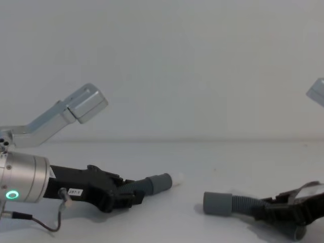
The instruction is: Use both hands to pick up one end of the pipe from the table, align the ends, and insert them.
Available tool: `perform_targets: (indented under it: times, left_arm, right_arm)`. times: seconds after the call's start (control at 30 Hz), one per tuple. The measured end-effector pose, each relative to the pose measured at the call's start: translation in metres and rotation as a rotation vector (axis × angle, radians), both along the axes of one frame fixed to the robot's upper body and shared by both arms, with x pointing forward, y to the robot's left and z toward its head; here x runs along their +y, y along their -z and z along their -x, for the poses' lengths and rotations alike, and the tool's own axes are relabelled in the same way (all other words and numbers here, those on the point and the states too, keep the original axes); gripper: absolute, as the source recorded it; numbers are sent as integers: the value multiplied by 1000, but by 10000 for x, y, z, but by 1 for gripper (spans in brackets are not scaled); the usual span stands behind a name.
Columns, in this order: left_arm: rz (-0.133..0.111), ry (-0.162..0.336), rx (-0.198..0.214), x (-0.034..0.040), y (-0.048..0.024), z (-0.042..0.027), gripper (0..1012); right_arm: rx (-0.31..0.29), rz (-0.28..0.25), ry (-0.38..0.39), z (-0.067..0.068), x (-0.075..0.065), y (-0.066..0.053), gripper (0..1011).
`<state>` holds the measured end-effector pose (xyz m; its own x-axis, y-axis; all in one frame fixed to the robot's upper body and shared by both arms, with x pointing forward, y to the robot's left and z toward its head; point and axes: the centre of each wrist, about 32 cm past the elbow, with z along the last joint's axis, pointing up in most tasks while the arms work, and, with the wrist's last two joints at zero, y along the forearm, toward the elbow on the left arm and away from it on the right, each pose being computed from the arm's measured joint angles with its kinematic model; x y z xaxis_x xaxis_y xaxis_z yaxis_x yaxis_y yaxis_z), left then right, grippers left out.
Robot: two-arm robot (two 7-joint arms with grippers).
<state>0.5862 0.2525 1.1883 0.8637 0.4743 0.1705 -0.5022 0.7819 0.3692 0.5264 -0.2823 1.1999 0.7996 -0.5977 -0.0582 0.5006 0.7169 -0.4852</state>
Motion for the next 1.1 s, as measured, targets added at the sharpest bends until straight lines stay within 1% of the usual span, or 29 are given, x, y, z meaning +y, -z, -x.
perform_targets:
  times: [0.1, 0.13, 0.17, 0.3, 0.33, 0.37, 0.43, 0.47, 0.53, 0.6, 0.63, 0.7, 0.73, 0.8, 0.83, 0.9, 0.93, 1.07, 1.1]
  left_arm:
    - [-9, 30, -36, 36, -28, 9, 320]
    - [-10, 38, -42, 44, -36, 11, 320]
    - [-11, 54, -58, 60, -55, 14, 320]
    - [-16, 90, -90, 99, -100, 19, 320]
    - [-18, 110, -107, 121, -126, 20, 320]
    - [-20, 116, -113, 131, -141, 20, 320]
    - [-24, 148, -139, 172, -190, 21, 320]
    - [-24, 148, -139, 172, -190, 21, 320]
    - [-29, 192, -170, 222, -253, 21, 320]
    - [-32, 214, -183, 245, -285, 22, 320]
    - [-36, 239, -198, 274, -323, 23, 320]
    - [-39, 260, -210, 298, -356, 24, 320]
    - [-44, 286, -222, 324, -394, 26, 320]
    - [-50, 307, -233, 351, -430, 27, 320]
    - [-55, 325, -242, 373, -458, 28, 320]
    - [-62, 353, -256, 394, -497, 34, 320]
    - [-62, 353, -256, 394, -497, 34, 320]
    - [-76, 387, -278, 433, -557, 51, 320]
    - [-76, 387, -278, 433, -557, 51, 320]
  right_arm:
    - [-28, 5, 3, 27, -16, -38, 265]
    - [-44, 8, 3, 47, -27, -67, 265]
    - [-53, 10, 4, 56, -30, -81, 265]
    - [-92, 16, 7, 106, -62, -162, 265]
    - [-106, 19, 8, 124, -73, -196, 265]
    - [-113, 23, 9, 135, -83, -209, 265]
    - [-132, 25, 8, 158, -90, -258, 265]
    - [-132, 25, 8, 158, -90, -258, 266]
    - [-154, 32, 7, 193, -104, -316, 266]
    - [-163, 34, 6, 204, -107, -340, 265]
    - [-166, 35, 5, 209, -109, -351, 265]
    - [-175, 38, 3, 222, -112, -377, 265]
    - [-182, 40, 1, 229, -113, -399, 265]
    - [-186, 42, -1, 235, -113, -415, 265]
    - [-188, 43, -2, 238, -111, -423, 265]
    - [-193, 46, -5, 244, -108, -446, 265]
    - [-193, 47, -6, 246, -108, -451, 265]
    - [-194, 54, -17, 250, -97, -482, 265]
    - [-194, 54, -19, 250, -95, -486, 265]
